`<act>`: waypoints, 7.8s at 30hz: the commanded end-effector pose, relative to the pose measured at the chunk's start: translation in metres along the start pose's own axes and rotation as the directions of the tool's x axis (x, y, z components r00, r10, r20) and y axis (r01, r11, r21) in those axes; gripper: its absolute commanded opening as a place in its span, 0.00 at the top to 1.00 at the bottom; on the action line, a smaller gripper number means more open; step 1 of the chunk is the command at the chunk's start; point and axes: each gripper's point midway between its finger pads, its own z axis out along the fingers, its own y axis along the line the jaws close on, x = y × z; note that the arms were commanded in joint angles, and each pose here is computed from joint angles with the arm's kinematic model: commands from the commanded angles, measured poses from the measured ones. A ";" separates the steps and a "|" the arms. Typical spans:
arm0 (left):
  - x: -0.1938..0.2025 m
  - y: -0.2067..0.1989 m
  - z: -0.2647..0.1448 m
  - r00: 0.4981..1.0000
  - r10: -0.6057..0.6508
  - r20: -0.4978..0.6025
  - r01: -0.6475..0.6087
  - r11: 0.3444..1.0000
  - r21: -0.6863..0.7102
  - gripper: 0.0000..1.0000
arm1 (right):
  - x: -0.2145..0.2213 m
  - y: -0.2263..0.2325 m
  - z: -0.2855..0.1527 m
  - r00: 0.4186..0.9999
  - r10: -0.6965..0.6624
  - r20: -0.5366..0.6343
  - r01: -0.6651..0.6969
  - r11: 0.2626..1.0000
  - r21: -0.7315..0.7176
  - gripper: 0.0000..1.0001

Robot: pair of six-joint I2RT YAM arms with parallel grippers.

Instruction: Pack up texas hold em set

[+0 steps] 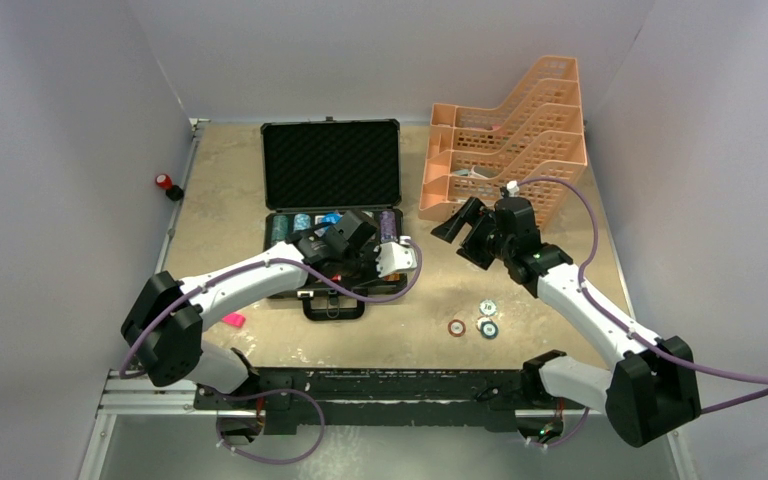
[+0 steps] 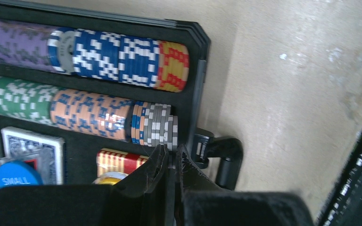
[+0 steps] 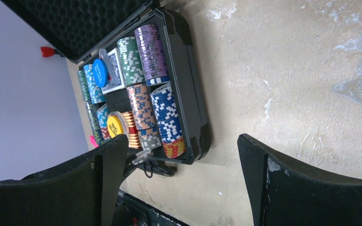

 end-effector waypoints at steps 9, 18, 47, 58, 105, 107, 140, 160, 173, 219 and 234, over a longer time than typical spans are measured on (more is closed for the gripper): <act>-0.007 0.034 -0.005 0.999 0.029 0.035 -0.022 0.982 -0.189 1.00 | -0.002 0.007 0.000 1.000 -0.009 0.007 0.009 0.999 -0.048 0.13; 0.000 0.029 -0.002 0.999 0.039 0.021 -0.035 0.985 -0.168 0.76 | -0.002 0.007 0.000 1.000 -0.009 0.007 0.010 0.999 -0.047 0.13; -0.078 0.075 -0.132 0.683 -0.213 0.698 0.574 0.749 -0.332 0.68 | -0.007 -0.091 -0.024 0.981 -0.193 -0.026 0.184 0.876 0.447 0.26; -0.060 0.086 -0.187 0.427 -0.313 0.848 0.827 0.516 -0.225 0.35 | 0.013 -0.139 -0.066 0.998 -0.047 0.046 0.000 0.705 0.709 0.21; -0.036 0.092 -0.214 0.410 -0.325 0.852 0.880 0.385 -0.277 0.16 | 0.053 -0.170 -0.017 0.998 0.064 -0.004 -0.043 0.713 0.699 0.50; -0.036 0.092 -0.213 0.411 -0.327 0.851 0.880 0.384 -0.278 0.16 | 0.051 -0.170 -0.018 0.998 0.059 0.005 -0.045 0.718 0.695 0.55; -0.031 0.096 -0.212 0.413 -0.332 0.848 0.890 0.347 -0.297 0.15 | 0.069 -0.185 -0.009 0.979 0.026 -0.200 0.135 0.656 0.742 0.48; -0.053 0.079 -0.156 0.428 -0.471 0.771 0.863 0.467 -0.193 0.00 | 0.039 -0.150 -0.004 0.985 -0.047 -0.163 0.148 0.712 0.686 0.63; -0.128 0.030 -0.048 0.191 -0.800 0.569 0.816 0.452 0.361 0.19 | 0.039 -0.087 -0.002 0.993 -0.012 -0.120 0.061 0.909 0.413 0.63; -0.161 0.009 0.053 -0.112 -0.835 0.540 0.788 0.257 0.560 0.73 | 0.052 -0.027 -0.003 0.982 0.035 -0.187 -0.014 0.994 0.112 0.62; -0.149 0.025 0.047 -0.111 -0.821 0.560 0.857 0.206 0.472 1.00 | 0.035 -0.016 0.002 0.989 -0.013 -0.150 0.029 0.994 0.105 0.30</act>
